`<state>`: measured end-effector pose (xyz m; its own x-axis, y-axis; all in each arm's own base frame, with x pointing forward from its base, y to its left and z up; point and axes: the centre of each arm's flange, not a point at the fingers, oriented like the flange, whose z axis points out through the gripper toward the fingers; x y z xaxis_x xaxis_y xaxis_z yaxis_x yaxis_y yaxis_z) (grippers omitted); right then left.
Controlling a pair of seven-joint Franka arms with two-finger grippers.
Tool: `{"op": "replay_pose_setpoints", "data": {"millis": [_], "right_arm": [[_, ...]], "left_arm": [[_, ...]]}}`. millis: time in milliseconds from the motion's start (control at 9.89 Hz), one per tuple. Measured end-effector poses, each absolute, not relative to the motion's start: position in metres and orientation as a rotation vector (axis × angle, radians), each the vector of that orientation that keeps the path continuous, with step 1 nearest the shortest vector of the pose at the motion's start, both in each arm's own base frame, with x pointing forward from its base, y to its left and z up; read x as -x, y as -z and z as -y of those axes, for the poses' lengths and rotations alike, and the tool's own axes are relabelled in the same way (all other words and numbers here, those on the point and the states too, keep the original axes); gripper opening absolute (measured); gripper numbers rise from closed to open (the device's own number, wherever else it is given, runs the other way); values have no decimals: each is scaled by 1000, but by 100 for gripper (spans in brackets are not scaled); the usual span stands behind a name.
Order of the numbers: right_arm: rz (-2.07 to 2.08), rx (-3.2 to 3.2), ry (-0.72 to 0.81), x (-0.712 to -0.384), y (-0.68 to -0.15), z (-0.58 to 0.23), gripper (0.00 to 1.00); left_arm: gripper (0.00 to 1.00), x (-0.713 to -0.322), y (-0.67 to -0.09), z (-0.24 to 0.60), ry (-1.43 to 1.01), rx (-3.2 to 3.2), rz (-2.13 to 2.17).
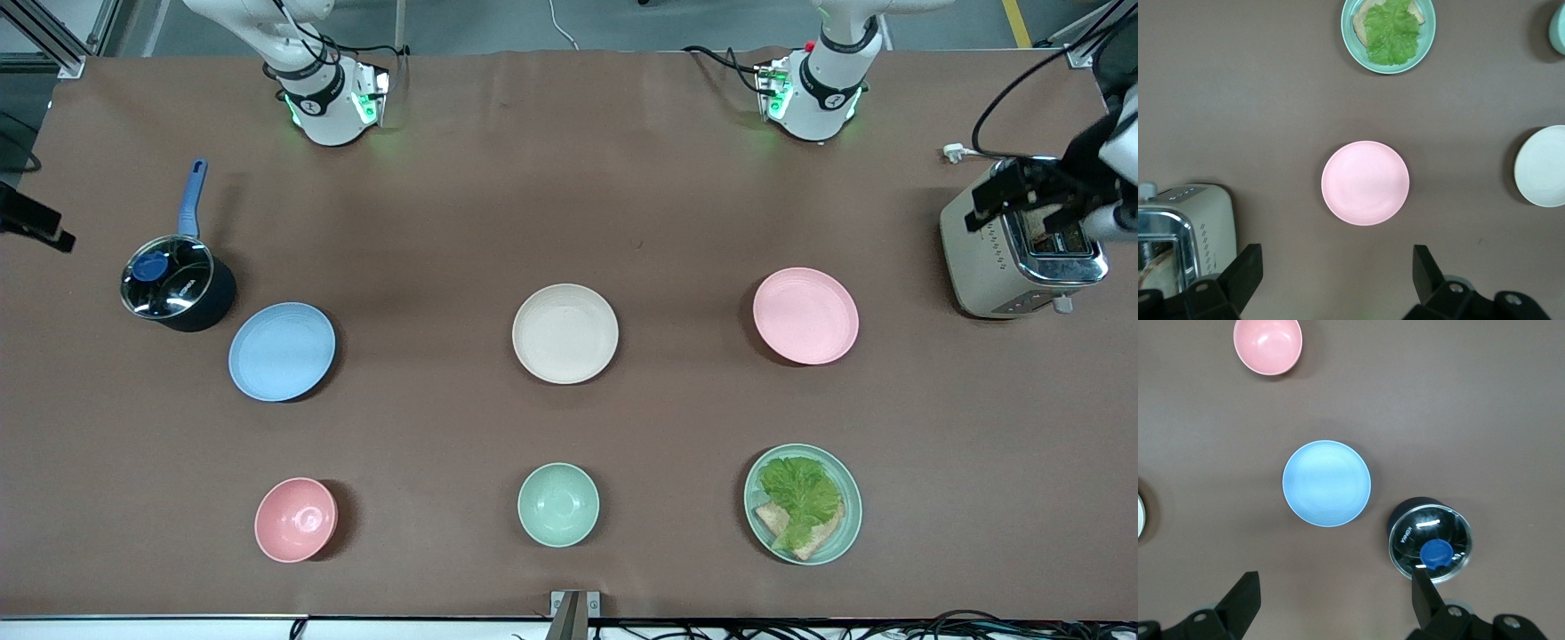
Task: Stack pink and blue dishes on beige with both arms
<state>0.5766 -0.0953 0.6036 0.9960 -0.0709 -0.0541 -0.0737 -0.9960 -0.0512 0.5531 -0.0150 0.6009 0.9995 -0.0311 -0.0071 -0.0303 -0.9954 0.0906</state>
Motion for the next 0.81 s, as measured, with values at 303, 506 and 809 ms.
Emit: {"op": "replay_pose_setpoints", "data": {"millis": [303, 506, 809], "right_arm": [[-10, 3017, -160, -619, -480, 126, 100], [102, 2954, -112, -617, -400, 157, 100], [182, 2853, -49, -590, -294, 187, 100]], "left_arm": [[100, -566, -482, -3, 40, -2971, 163], [100, -565, -409, -9, 94, -2903, 238], [93, -553, -318, -26, 223, -2861, 236]]}}
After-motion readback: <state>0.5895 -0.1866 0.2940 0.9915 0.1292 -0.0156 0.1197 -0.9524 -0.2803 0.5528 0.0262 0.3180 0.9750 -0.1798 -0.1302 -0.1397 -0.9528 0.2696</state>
